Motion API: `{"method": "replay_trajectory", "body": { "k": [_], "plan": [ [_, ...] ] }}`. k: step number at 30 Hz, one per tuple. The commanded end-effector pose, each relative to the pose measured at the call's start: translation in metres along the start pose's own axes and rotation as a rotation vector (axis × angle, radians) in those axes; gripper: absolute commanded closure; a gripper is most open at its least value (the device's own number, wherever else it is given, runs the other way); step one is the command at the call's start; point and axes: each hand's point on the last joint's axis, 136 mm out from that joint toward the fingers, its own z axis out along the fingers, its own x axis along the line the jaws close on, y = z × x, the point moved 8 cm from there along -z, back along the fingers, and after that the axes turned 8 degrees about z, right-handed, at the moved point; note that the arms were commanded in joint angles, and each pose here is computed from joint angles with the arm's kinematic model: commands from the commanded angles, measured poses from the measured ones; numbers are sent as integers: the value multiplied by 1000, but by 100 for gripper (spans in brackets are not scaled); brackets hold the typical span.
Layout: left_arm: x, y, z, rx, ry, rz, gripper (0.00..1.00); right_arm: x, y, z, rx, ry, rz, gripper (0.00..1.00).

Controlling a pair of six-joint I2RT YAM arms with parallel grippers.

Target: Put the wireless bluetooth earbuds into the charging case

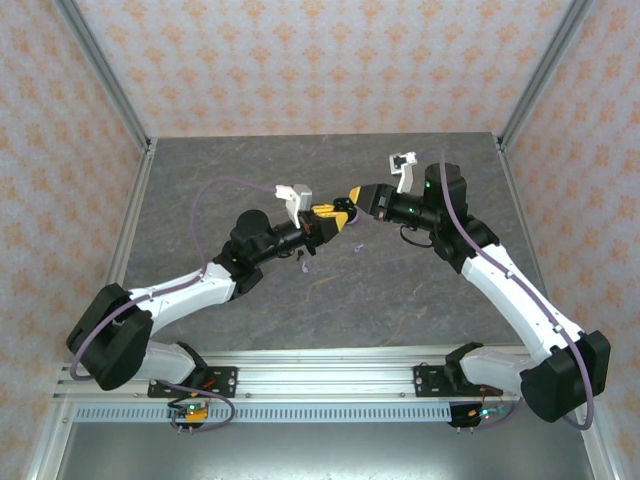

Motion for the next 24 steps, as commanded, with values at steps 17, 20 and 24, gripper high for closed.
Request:
{"method": "replay_trajectory", "body": {
  "k": [17,20,24],
  "plan": [
    [-6,14,1,-36,-1,16,90,0,-3,2,4,-23,-33,82],
    [-6,14,1,-36,-1,14,90,-1,-4,2,10,-25,-30,82],
    [-6,15,0,-43,6,11,90,-2,-6,1,14,-35,-31,82]
  ]
}}
